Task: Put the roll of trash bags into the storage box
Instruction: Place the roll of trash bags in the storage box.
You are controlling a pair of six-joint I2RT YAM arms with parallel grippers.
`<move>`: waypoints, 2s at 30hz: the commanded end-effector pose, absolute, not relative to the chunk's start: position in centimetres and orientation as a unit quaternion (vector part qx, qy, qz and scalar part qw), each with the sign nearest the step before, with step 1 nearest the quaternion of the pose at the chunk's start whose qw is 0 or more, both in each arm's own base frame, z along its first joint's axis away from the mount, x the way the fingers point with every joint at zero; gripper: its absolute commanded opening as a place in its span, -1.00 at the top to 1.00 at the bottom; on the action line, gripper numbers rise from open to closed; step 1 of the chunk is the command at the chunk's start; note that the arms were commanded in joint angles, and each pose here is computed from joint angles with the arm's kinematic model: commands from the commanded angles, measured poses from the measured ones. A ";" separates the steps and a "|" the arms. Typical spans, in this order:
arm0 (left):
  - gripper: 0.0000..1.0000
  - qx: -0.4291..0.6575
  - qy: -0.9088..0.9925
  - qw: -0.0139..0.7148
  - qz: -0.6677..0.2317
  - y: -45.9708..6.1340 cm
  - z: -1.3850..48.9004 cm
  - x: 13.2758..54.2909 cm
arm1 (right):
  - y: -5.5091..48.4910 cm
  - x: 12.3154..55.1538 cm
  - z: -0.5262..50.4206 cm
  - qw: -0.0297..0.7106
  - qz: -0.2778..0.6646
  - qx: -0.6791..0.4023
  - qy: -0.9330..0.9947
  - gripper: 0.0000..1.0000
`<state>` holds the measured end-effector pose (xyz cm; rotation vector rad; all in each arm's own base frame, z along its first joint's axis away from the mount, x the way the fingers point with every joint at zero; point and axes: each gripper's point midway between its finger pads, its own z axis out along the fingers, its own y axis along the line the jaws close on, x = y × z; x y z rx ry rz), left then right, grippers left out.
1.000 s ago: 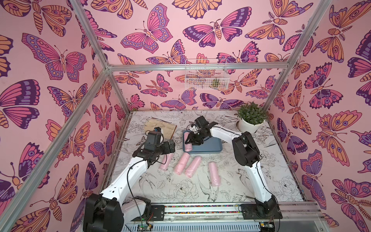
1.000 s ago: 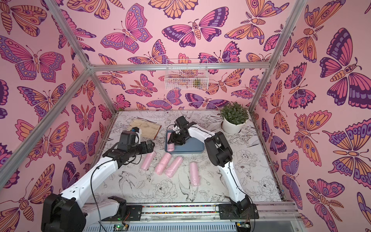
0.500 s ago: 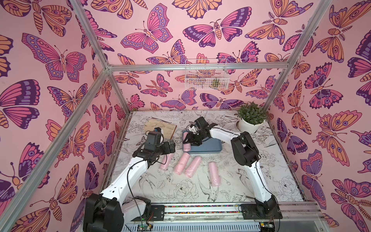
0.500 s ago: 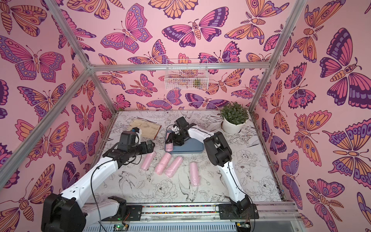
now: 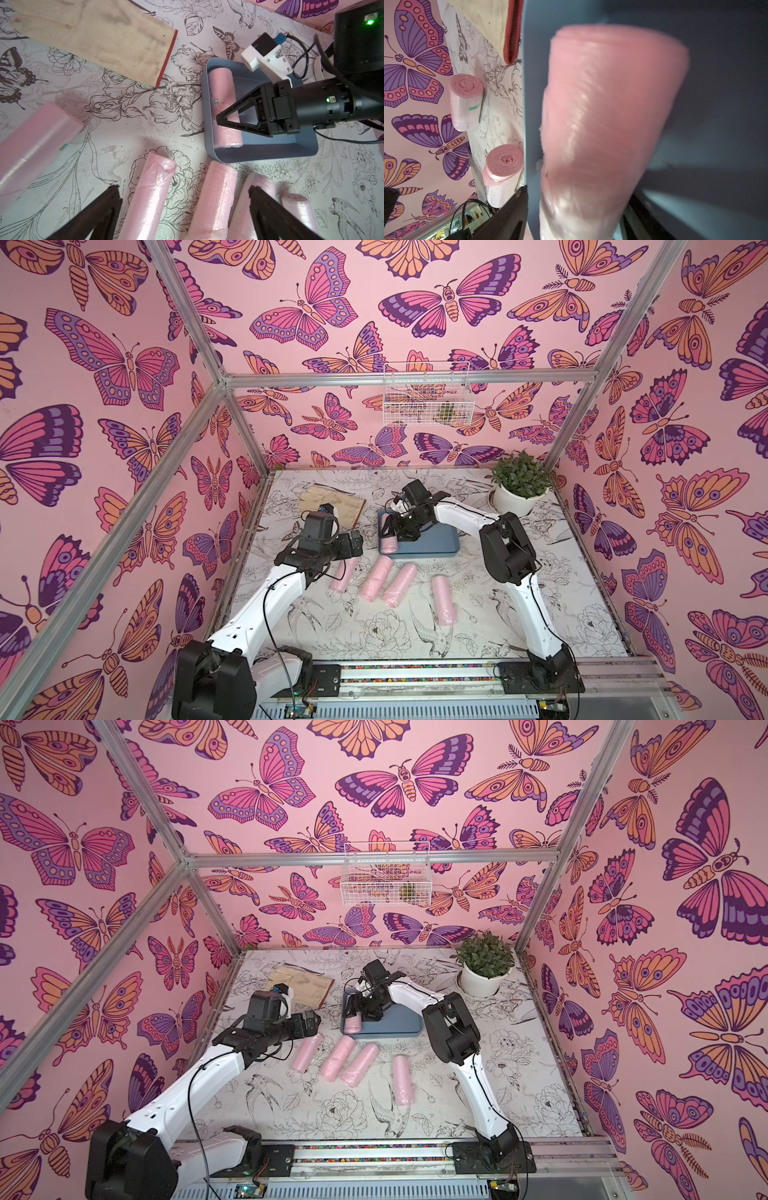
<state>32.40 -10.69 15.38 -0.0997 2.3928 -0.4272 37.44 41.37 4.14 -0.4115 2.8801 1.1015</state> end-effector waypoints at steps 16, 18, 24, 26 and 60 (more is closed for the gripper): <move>-1.00 -0.040 0.925 0.336 -0.173 -10.7 14.9 31.7 | 41.0 37.2 3.7 0.006 0.348 -0.131 0.928 -0.04; -1.00 -0.040 0.925 0.335 -0.174 -10.7 14.9 31.7 | 41.3 37.1 3.6 0.004 0.352 -0.131 0.927 -0.03; -1.00 -0.038 0.925 0.333 -0.177 -10.8 14.9 31.6 | 42.0 36.9 3.5 0.001 0.364 -0.127 0.923 -0.03; -1.00 -0.039 0.925 0.333 -0.177 -10.8 14.9 31.6 | 42.1 36.9 3.4 0.000 0.366 -0.126 0.922 -0.04; -1.00 -0.061 0.944 0.289 -0.146 -9.5 12.7 30.3 | 39.0 37.1 4.1 0.014 0.320 -0.126 0.939 -0.51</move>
